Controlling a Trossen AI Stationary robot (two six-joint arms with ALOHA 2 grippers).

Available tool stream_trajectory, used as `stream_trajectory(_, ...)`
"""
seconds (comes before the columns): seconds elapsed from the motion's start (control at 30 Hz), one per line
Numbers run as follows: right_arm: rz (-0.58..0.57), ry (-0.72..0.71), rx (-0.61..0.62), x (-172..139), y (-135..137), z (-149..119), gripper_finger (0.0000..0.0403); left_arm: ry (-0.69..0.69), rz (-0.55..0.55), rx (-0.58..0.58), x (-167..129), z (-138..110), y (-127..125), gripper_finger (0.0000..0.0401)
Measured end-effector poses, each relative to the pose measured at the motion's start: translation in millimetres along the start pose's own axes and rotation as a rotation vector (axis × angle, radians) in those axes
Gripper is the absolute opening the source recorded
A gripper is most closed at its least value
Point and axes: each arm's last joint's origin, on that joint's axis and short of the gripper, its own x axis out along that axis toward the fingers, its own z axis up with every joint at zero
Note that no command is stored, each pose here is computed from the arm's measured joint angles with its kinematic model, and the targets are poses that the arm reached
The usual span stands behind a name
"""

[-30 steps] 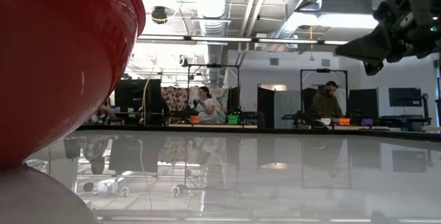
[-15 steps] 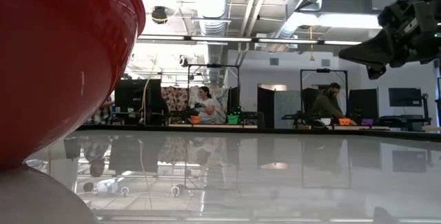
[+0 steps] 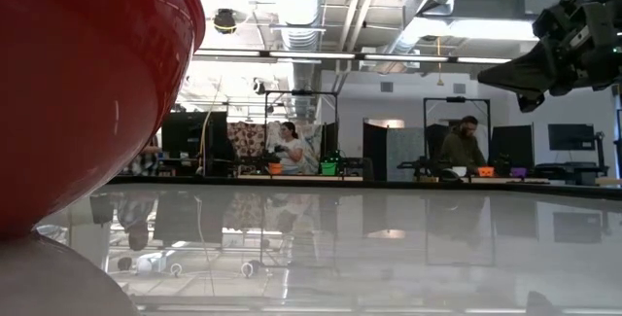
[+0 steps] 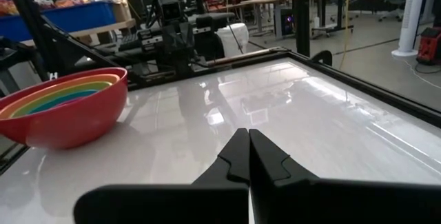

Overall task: Nest bowls inside each other
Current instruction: Return to Home Position

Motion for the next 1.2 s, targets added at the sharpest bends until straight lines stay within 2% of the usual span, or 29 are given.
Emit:
stream_trajectory(0.27, -0.001, 0.003, 0.0, 0.0, -0.1, -0.5, 0.0012, -0.001, 0.0, 0.0, 0.0, 0.1, 0.0, 0.0)
stream_trajectory(0.63, -0.001, 0.004, 0.0, 0.1, -0.1, -0.7, 0.0035, -0.001, 0.0, 0.0, 0.0, 0.1, 0.0, 0.0)
stream_trajectory(1.2, -0.001, 0.005, 0.0, 0.1, -0.2, -0.8, 0.0036, 0.0, 0.0, 0.0, 0.0, 0.1, 0.0, 0.0)
